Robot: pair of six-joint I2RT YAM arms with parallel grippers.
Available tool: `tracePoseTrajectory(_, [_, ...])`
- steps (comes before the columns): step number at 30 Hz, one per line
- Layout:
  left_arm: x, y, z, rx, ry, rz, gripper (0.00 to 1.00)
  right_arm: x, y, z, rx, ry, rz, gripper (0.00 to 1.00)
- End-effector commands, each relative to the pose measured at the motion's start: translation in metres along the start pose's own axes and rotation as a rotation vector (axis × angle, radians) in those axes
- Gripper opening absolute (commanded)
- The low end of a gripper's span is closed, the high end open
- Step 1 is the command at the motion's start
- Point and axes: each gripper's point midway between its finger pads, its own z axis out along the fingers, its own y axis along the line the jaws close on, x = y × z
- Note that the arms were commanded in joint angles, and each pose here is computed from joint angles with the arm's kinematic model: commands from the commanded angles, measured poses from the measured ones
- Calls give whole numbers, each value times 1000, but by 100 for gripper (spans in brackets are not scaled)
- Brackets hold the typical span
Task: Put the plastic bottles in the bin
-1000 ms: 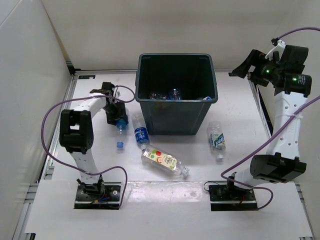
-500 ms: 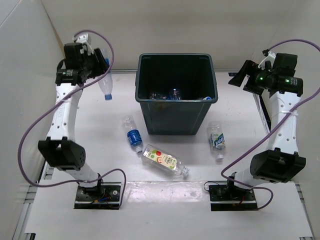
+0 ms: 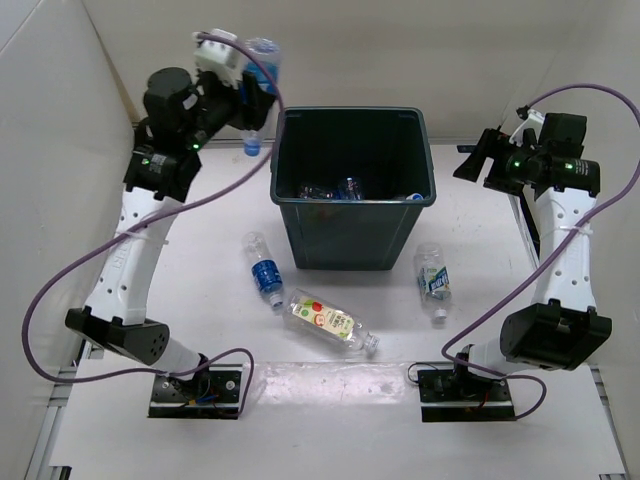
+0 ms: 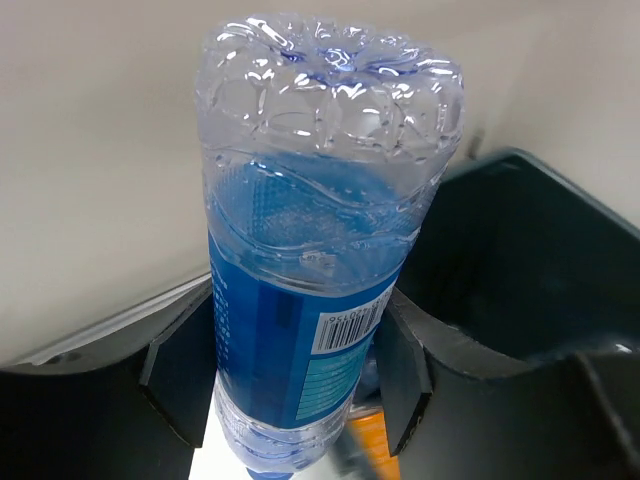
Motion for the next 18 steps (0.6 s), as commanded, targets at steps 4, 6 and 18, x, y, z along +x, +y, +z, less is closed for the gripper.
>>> tracePoseTrajectory(4, [2,-66,13,143,-25,112,44,-1,9,-7,-20,-30,-58,89])
tracePoseTrajectory(6, [8,-85,16,191,-13,122,45,0,9,-7,-24,-30,-58,89])
tracePoseTrajectory(18, [54,-137,22,298,98,217,49,12,19,-2,-84,-4,-86,90])
